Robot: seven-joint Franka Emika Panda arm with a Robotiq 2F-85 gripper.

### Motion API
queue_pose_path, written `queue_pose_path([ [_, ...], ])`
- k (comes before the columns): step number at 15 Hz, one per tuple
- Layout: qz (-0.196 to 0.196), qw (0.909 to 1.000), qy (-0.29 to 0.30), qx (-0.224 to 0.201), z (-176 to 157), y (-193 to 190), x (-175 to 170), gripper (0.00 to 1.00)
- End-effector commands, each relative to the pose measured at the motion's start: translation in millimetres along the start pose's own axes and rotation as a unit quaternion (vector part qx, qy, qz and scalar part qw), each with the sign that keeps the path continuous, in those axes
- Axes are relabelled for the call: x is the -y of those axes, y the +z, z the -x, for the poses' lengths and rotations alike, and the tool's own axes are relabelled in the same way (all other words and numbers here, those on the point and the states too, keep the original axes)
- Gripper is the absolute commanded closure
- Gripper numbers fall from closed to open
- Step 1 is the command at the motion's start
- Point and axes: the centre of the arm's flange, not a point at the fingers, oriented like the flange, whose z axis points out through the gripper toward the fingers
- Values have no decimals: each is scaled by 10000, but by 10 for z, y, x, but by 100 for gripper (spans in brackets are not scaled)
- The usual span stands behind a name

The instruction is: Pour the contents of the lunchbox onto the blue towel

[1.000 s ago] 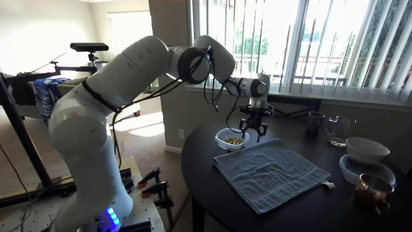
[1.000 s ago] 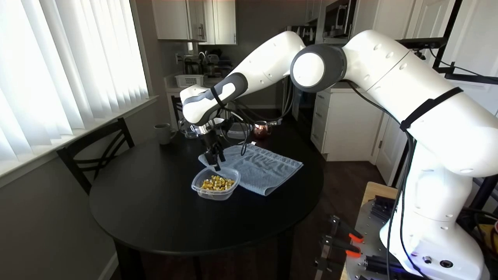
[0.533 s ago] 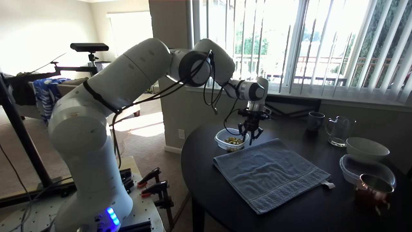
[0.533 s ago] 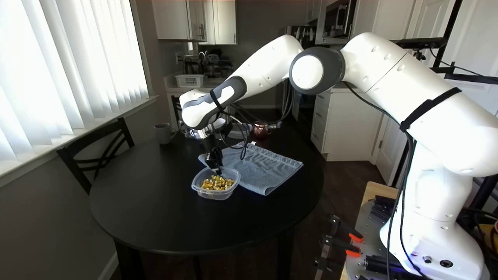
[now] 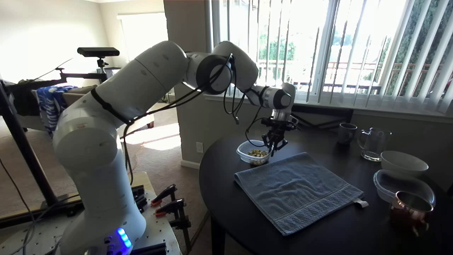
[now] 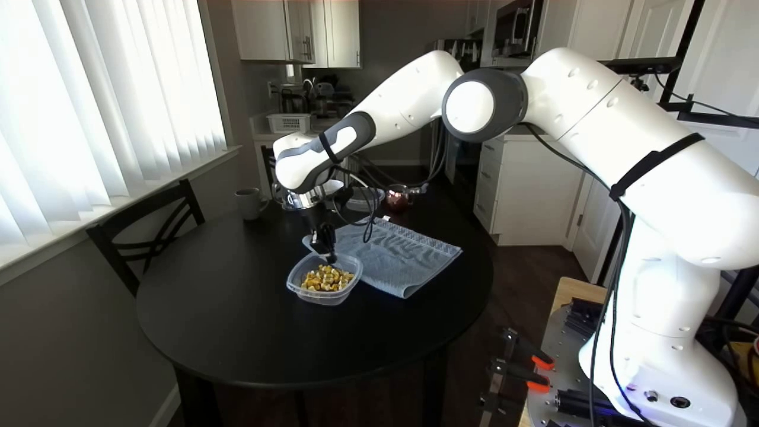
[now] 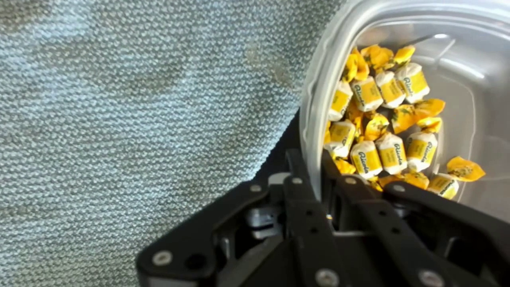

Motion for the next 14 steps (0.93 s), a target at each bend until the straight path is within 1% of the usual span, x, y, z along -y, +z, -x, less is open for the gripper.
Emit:
queue_pose_path([
  [1,-484,9978,-297,-352,166,-193,31,97],
  [3,-694,9954,-123,-645,337,-442,-8,100],
  [5,-859,9919,267,-893,496,-649,-131,99],
  [8,-885,9832,1066,-1192,703,-839,-369,99],
  [9,-835,9792,1372,-1240,722,-857,-432,99],
  [11,-531,9715,1899,-1316,697,-806,-496,99],
  [14,-56,9548,2512,-1589,653,-755,-485,99],
])
